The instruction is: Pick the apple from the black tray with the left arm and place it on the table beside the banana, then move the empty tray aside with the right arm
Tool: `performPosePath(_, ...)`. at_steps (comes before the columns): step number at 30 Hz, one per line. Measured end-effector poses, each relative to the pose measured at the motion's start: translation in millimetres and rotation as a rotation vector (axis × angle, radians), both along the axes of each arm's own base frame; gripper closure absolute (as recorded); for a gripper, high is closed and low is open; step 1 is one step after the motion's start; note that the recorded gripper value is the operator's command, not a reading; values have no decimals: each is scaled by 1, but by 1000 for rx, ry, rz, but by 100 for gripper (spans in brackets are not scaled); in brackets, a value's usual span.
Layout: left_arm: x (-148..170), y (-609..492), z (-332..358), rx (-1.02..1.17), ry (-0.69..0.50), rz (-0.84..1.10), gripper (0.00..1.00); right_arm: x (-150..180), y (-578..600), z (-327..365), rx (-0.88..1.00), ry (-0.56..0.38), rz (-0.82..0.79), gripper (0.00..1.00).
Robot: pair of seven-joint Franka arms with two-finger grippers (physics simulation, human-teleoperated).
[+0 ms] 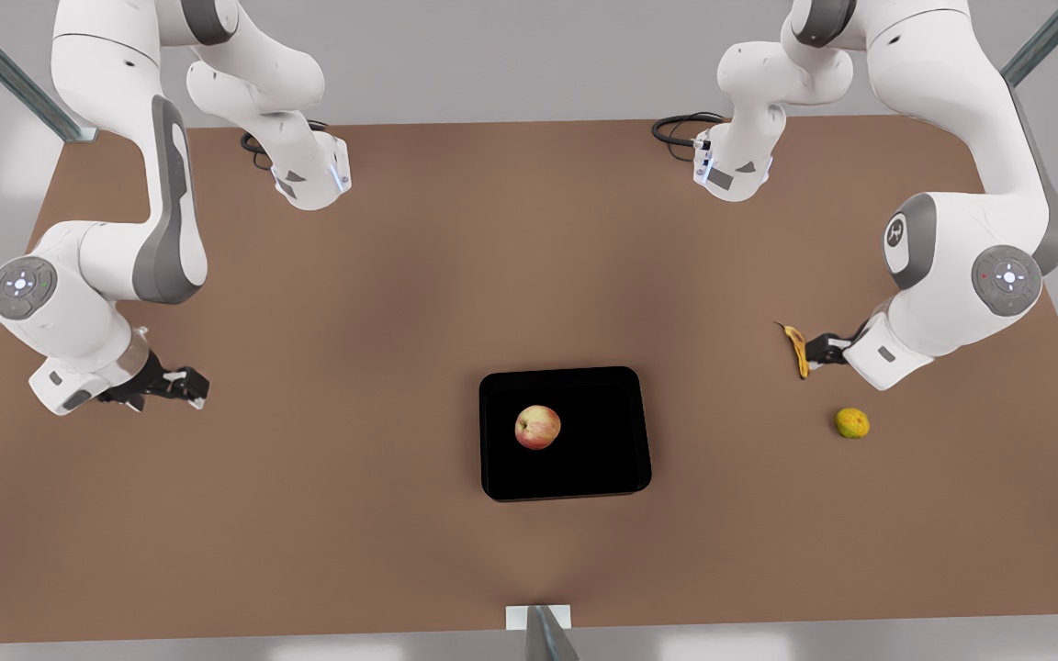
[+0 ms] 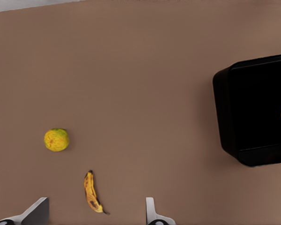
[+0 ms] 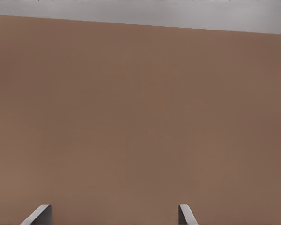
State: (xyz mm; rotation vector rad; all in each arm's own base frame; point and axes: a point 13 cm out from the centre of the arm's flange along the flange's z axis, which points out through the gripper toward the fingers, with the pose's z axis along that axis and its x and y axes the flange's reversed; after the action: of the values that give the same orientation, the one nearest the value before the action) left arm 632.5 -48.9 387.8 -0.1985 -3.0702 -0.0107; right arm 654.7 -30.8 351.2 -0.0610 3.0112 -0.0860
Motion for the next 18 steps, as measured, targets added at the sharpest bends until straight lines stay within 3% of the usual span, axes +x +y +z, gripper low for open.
performPosePath(4, 0, -65, -1, -1, -16, -94, 0, 15, -2, -12, -4, -13, 0, 0)
performPosePath(8, -37, -238, -35, -8, 12, -274, 0, 57, 0, -80, -10, 30, -2, 0)
performPosePath(12, -62, -350, -108, 15, 10, -310, 0, 72, 0, 12, 0, -64, -5, 0)
performPosePath(18, -96, -432, -196, 27, -2, -195, 0, 56, 2, 11, 9, 22, -7, 0)
